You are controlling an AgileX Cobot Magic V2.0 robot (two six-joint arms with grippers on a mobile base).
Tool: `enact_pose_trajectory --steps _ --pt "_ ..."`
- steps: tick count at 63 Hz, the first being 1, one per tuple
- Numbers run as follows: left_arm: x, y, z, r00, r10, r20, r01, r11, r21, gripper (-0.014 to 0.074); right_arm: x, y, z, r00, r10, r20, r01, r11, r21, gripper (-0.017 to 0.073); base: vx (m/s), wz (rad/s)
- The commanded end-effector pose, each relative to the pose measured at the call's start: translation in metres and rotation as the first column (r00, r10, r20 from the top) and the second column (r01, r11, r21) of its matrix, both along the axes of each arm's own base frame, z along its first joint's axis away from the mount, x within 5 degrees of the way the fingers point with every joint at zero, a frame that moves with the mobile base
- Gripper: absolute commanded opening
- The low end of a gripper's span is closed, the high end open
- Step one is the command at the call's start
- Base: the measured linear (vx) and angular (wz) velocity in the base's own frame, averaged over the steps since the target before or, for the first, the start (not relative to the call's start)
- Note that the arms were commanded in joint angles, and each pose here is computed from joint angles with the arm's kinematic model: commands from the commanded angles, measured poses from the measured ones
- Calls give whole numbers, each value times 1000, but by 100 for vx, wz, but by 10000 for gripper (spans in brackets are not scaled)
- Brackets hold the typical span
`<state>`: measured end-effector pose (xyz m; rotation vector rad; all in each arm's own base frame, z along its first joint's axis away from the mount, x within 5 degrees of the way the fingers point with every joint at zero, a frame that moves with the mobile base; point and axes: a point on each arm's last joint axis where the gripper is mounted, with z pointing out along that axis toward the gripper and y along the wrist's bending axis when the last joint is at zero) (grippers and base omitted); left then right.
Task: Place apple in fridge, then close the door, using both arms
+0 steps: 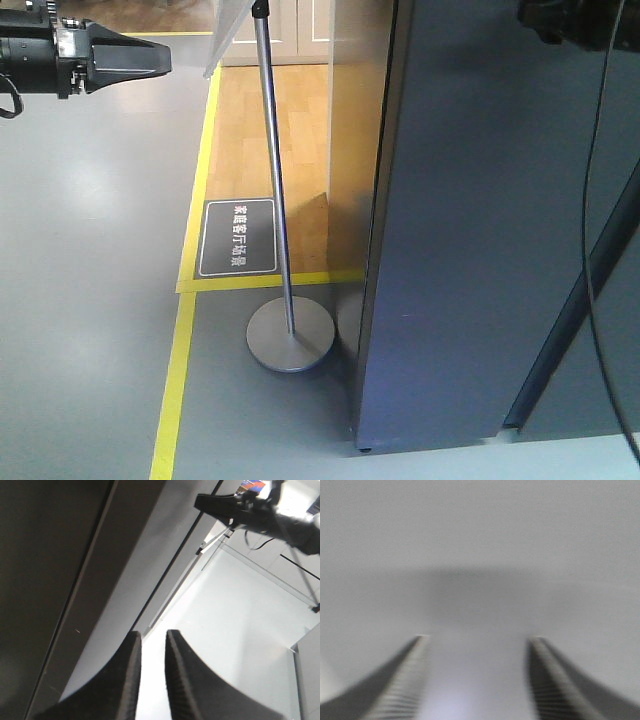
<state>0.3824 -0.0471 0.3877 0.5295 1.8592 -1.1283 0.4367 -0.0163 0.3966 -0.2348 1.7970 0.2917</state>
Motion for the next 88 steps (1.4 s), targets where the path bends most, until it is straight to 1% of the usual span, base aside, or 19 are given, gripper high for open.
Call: enact_pose_trajectory --steps 1,6,10,15,24,29,33,36,40,46,50,55,60,64,70,73,77,82,88 --pt "-24 -4 43 994 -20 107 29 997 -76 108 -49 16 66 985 120 121 -117 993 -32 186 0 2" --pt "-32 -5 51 991 -36 126 46 996 -77 78 -76 26 85 969 214 125 -208 976 -56 50 0 1" --pt "-41 -7 58 987 -60 146 70 995 -67 45 -97 34 96 950 291 117 -284 956 -75 -18 0 0" --pt "-57 -9 69 979 -108 173 119 991 -54 -10 -124 42 110 921 374 111 -363 926 -108 -12 0 0" --pt "-88 -14 87 955 -202 219 212 977 -23 -8 -168 53 123 871 484 88 -465 869 -169 -6 0 0" --pt "-106 -18 97 944 -211 253 216 976 8 -8 -187 57 119 858 508 77 -487 852 -194 -5 0 0" --pt "-123 -23 103 936 -222 273 224 974 25 -8 -200 58 107 857 513 56 -495 848 -189 -5 0 0" --pt "-138 -25 106 931 -228 284 224 974 47 -8 -216 60 99 855 515 53 -495 844 -206 -5 0 0" --pt "-158 -27 101 933 -236 274 221 972 85 -8 -231 62 79 858 513 34 -495 842 -215 -5 0 0" --pt "-192 -29 87 940 -233 249 220 972 77 -8 -266 64 52 870 492 31 -473 851 -230 -5 0 0" --pt "-210 -30 64 956 -218 195 211 976 57 -8 -285 65 29 886 462 31 -443 865 -236 -5 0 0" --pt "-233 -30 37 971 -166 170 161 986 45 -8 -308 65 -5 909 415 28 -398 887 -234 -5 0 0" --pt "-254 -28 -9 993 -57 100 56 998 20 -8 -333 65 -33 928 371 47 -350 907 -234 -5 0 0" --pt "-266 -26 -36 998 33 52 -33 999 -1 -8 -348 66 -58 934 356 38 -339 913 -227 -5 0 0" --pt "-285 -23 -77 991 132 2 -132 991 -38 -8 -366 68 -84 935 353 41 -335 914 -229 -5 0 0" --pt "-291 -21 -92 983 184 -19 -185 980 -72 -8 -371 69 -94 936 350 39 -333 915 -227 -5 0 0" --pt "-298 -20 -104 974 224 -38 -227 966 -127 -8 -378 70 -102 935 350 52 -330 915 -231 -5 0 0" --pt "-303 -20 -110 967 246 -62 -254 945 -206 -8 -383 71 -104 931 358 66 -334 913 -234 -5 0 0" --pt "-306 -20 -107 967 245 -64 -253 927 -275 -8 -387 72 -103 929 360 84 -332 912 -239 -3 0 0"
